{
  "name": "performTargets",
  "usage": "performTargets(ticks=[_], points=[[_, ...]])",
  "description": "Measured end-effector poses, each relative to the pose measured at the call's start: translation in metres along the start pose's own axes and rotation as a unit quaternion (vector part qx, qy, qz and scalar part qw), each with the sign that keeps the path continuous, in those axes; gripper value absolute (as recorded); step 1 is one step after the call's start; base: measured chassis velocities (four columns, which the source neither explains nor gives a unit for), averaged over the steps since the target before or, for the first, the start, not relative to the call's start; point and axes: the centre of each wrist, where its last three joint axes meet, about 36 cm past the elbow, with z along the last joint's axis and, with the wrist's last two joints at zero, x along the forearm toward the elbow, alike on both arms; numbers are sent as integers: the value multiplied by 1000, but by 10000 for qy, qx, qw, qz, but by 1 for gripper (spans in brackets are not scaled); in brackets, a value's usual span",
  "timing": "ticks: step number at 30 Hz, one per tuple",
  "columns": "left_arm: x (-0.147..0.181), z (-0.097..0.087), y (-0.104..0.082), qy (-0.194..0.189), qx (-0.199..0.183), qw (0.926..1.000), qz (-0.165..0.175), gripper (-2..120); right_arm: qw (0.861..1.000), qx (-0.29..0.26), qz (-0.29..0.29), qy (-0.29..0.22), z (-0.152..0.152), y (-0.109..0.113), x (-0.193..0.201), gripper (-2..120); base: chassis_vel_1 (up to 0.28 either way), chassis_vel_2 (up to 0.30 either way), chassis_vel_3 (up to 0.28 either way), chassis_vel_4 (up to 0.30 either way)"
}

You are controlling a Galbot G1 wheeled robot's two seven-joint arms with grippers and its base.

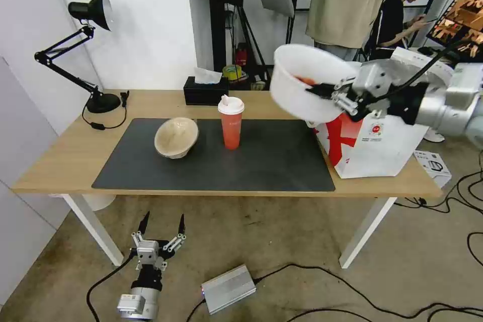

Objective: Pick up the trash from the table and place it into the takeout bag.

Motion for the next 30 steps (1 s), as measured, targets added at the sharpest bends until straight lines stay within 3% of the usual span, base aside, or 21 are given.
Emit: performTargets(ticks=[14,22,30], points=[[-2,0,1,-11,-32,10000,80,100,9986,26,462,262,15,-28,18,0,0,0,0,0],[0,2,2,3,-42,9999,119,100,9940,200,909,566,38,-56,35,0,0,0,0,0],[-2,2,-1,-7,-24,9999,138,100,9916,167,1097,659,53,-67,42,0,0,0,0,0]])
